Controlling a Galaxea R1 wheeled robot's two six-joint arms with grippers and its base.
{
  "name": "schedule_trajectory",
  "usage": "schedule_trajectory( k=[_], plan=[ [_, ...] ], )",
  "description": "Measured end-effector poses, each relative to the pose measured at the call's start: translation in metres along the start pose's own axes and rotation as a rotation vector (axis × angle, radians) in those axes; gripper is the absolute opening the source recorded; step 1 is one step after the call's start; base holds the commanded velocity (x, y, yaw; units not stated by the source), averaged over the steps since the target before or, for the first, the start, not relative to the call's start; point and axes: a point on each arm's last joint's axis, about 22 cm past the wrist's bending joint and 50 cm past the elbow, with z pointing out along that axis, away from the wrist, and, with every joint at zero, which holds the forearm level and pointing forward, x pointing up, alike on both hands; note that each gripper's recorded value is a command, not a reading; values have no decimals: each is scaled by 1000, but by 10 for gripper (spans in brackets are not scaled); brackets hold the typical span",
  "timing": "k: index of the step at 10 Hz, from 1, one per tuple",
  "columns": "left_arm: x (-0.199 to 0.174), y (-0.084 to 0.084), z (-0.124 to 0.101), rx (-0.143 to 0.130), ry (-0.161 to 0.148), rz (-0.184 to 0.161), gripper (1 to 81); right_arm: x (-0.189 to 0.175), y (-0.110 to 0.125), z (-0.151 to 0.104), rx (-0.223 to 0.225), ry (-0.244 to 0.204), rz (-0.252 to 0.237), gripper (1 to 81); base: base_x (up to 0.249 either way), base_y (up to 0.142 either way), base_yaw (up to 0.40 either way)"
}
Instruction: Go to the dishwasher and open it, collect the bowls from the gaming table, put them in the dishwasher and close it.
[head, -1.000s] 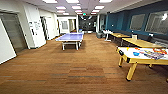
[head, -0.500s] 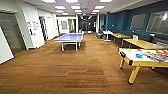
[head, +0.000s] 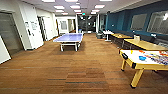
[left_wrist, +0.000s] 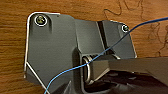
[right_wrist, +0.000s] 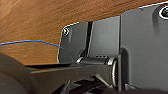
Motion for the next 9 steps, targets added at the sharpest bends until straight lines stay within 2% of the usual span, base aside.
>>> schedule_trajectory(
  k=[1, 4, 5, 9],
  plan=[
    [6, 5, 2, -10, 13, 2, 811, 5, 6, -2, -9, 4, -4, 811, 228, 0, 0],
    [0, -9, -3, 12, 1, 2, 811, 2, -7, 3, 10, 4, 0, 811, 228, 0, 0],
    [2, -2, -1, 2, 5, 1, 811, 2, -2, 1, 3, 3, -1, 811, 228, 0, 0],
    [1, -3, -1, 3, 3, 1, 811, 2, -3, 2, 3, 3, -1, 811, 228, 0, 0]
  ],
)
